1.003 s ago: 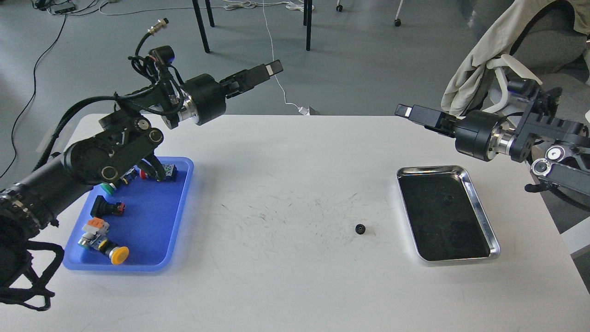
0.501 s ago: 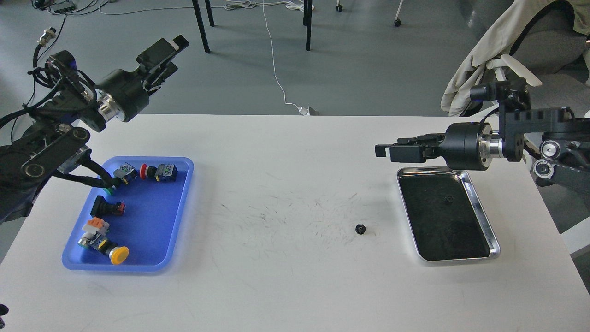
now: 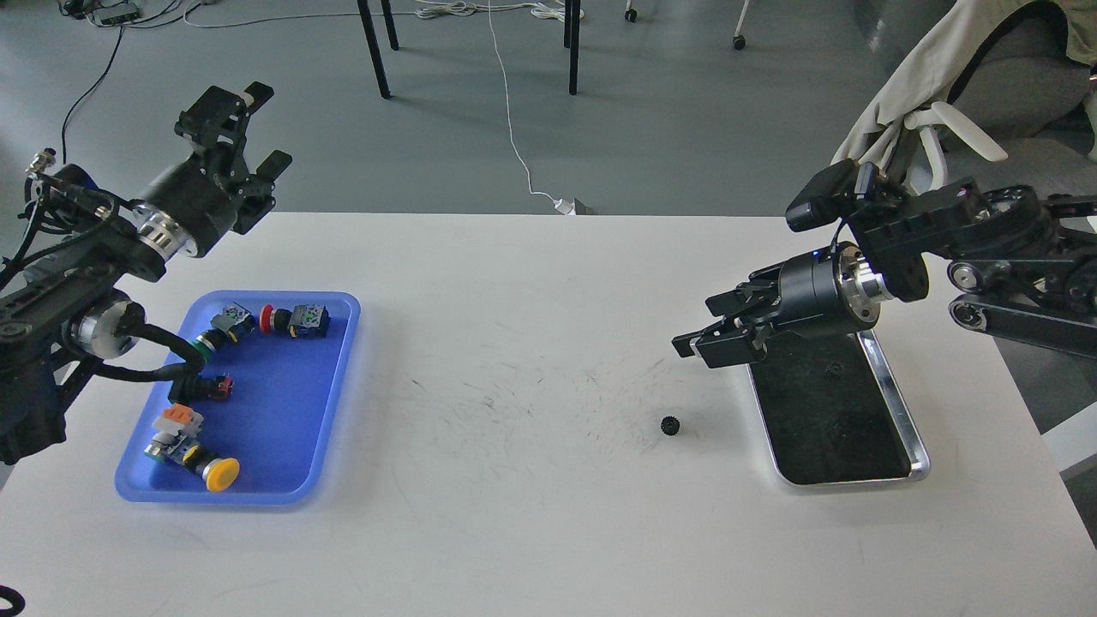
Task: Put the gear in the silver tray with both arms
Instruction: 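Reach the right gripper down to the black gear on the table, then grasp the black gear with the right gripper, then move the gear into the silver tray and open the right gripper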
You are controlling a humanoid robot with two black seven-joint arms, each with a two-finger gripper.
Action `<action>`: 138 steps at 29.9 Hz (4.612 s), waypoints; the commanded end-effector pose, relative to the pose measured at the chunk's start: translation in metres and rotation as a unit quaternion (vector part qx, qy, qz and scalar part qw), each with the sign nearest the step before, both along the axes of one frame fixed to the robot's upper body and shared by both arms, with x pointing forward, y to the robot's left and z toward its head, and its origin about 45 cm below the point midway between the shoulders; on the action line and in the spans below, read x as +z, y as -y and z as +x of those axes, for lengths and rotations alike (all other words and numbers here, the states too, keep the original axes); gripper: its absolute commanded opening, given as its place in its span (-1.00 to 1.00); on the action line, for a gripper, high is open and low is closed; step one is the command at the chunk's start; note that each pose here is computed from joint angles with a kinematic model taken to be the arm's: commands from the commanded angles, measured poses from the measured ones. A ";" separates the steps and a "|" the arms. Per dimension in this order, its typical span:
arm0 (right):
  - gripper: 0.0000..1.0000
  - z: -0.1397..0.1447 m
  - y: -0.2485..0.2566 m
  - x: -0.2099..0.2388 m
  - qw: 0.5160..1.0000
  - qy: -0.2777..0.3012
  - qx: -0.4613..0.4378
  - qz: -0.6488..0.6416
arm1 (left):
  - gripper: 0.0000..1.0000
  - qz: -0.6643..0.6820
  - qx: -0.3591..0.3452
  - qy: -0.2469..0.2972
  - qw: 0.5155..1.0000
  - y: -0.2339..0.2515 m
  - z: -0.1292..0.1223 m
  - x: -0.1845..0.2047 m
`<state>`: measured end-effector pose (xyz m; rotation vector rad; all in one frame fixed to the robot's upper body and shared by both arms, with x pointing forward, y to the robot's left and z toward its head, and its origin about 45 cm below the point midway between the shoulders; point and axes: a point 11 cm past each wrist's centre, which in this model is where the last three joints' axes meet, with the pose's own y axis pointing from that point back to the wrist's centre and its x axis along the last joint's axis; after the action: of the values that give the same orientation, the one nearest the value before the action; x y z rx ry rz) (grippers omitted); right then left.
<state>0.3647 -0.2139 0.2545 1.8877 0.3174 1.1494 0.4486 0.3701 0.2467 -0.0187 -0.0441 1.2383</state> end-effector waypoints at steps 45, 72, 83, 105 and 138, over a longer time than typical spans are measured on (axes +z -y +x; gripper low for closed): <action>0.39 -0.014 -0.033 -0.088 0.963 -0.006 0.188 -0.195 | 0.98 -0.269 0.122 -0.083 0.952 -0.042 -0.016 -0.041; -0.24 -0.013 -0.048 -0.106 0.960 -0.005 0.196 -0.202 | 0.98 -0.267 0.130 -0.083 0.951 -0.050 -0.022 -0.047; -0.61 -0.011 -0.046 -0.105 0.959 -0.003 0.195 -0.207 | 0.98 -0.266 0.133 -0.083 0.951 -0.049 -0.022 -0.048; -0.98 0.034 0.013 -0.046 0.964 0.052 0.118 -0.231 | 0.98 -0.264 0.134 -0.086 0.951 -0.048 -0.022 -0.050; -0.97 -0.016 0.125 -0.085 0.961 -0.019 0.068 -0.268 | 0.98 -0.259 0.139 -0.091 0.952 -0.047 -0.022 -0.053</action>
<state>0.3495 -0.3392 0.1709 1.4225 0.7098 0.9921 0.4261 0.4172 0.1933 -0.3645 0.4530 1.5001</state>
